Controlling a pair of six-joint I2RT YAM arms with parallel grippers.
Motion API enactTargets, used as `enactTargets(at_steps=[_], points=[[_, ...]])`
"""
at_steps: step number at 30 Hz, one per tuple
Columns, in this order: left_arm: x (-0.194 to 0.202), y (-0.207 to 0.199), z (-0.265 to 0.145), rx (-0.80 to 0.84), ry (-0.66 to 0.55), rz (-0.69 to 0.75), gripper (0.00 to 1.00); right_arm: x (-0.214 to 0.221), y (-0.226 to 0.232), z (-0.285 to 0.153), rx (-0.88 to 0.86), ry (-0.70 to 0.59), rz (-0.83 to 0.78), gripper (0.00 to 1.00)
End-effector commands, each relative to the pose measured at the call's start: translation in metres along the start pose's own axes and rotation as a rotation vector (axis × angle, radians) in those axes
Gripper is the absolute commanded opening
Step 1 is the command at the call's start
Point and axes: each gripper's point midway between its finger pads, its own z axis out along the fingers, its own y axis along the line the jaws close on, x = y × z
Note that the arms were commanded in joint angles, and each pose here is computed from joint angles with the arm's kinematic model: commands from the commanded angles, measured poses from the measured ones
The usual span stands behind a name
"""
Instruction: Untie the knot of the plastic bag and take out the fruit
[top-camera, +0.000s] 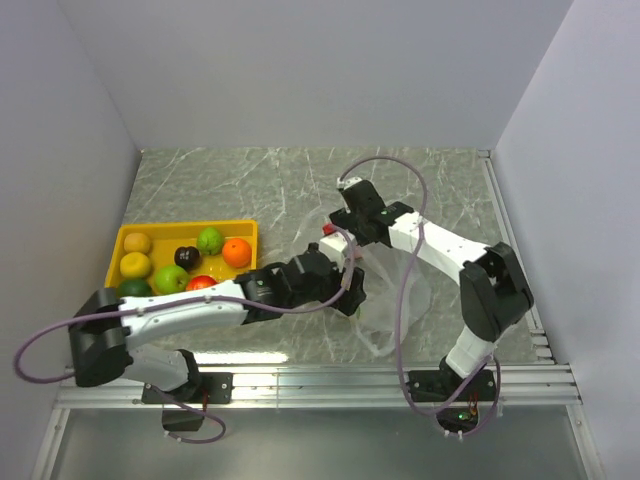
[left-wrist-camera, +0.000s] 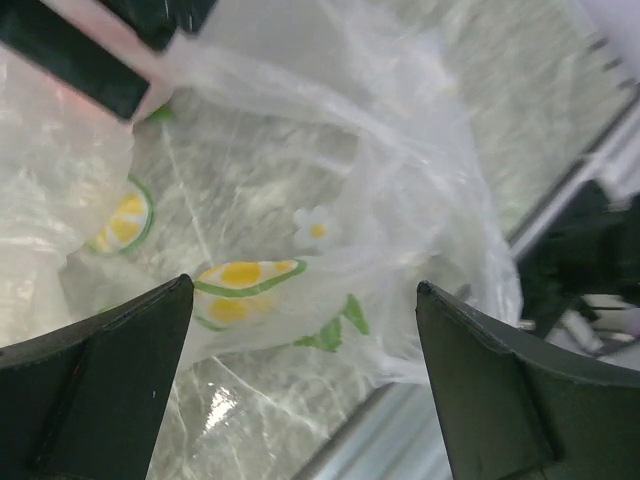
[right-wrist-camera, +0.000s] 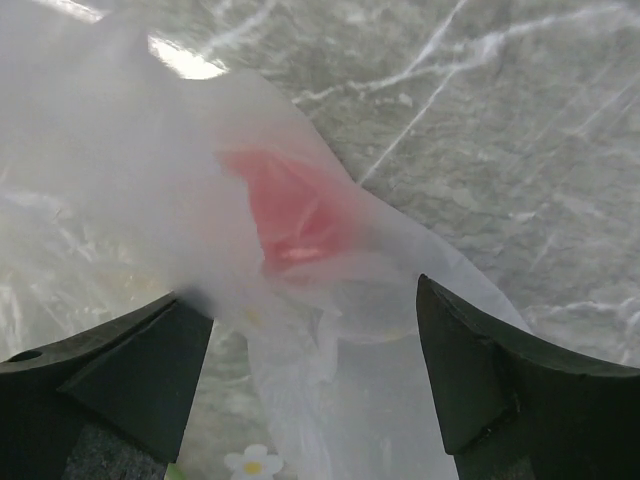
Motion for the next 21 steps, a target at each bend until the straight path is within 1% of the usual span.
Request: enactTargets(at_steps=[1,2,3,4,6,7,8,10,11,13,14,16,17,18,20,21], points=[[0.022,0.009,0.031,-0.039,0.004,-0.004,0.98,-0.002,-0.004,0.016,0.006,-0.012,0.042,0.84],[0.029,0.012,0.035,-0.051,0.019,-0.02,0.98,-0.002,-0.004,0.018,0.006,-0.01,0.051,0.81],[0.037,0.016,0.038,-0.067,0.036,-0.024,0.98,-0.002,-0.001,0.019,-0.018,-0.009,0.067,0.77],[0.043,0.018,0.043,-0.077,0.044,-0.032,0.98,-0.002,-0.002,0.019,-0.02,-0.006,0.076,0.56],[0.05,0.027,0.046,-0.117,0.039,-0.062,0.97,-0.004,-0.002,0.013,-0.023,-0.004,0.091,0.24],[0.052,0.031,0.045,-0.137,0.034,-0.073,0.97,-0.004,-0.001,0.009,-0.029,-0.001,0.09,0.02],[0.054,0.036,0.044,-0.158,0.026,-0.097,0.96,-0.012,-0.002,-0.003,-0.032,-0.029,0.099,0.0],[0.059,0.049,0.041,-0.207,0.014,-0.123,0.95,-0.019,-0.002,-0.022,-0.039,-0.064,0.113,0.0],[0.06,0.052,0.04,-0.216,0.013,-0.131,0.95,-0.03,-0.001,-0.045,-0.056,-0.124,0.118,0.0],[0.062,0.062,0.039,-0.245,0.013,-0.159,0.95,-0.033,0.003,-0.068,-0.075,-0.154,0.117,0.0],[0.063,0.064,0.04,-0.256,0.013,-0.164,0.95,-0.039,0.007,-0.089,-0.092,-0.198,0.118,0.0],[0.066,0.073,0.042,-0.287,0.015,-0.17,0.94,-0.034,0.015,-0.109,-0.117,-0.2,0.123,0.0],[0.066,0.076,0.043,-0.299,0.015,-0.177,0.94,-0.035,0.017,-0.124,-0.136,-0.221,0.131,0.0],[0.068,0.078,0.043,-0.307,0.02,-0.177,0.94,-0.03,0.032,-0.133,-0.182,-0.214,0.127,0.0],[0.07,0.08,0.044,-0.321,0.025,-0.182,0.94,-0.019,0.039,-0.141,-0.208,-0.211,0.123,0.0],[0.074,0.082,0.042,-0.322,0.029,-0.185,0.94,-0.005,0.04,-0.136,-0.206,-0.175,0.142,0.0]])
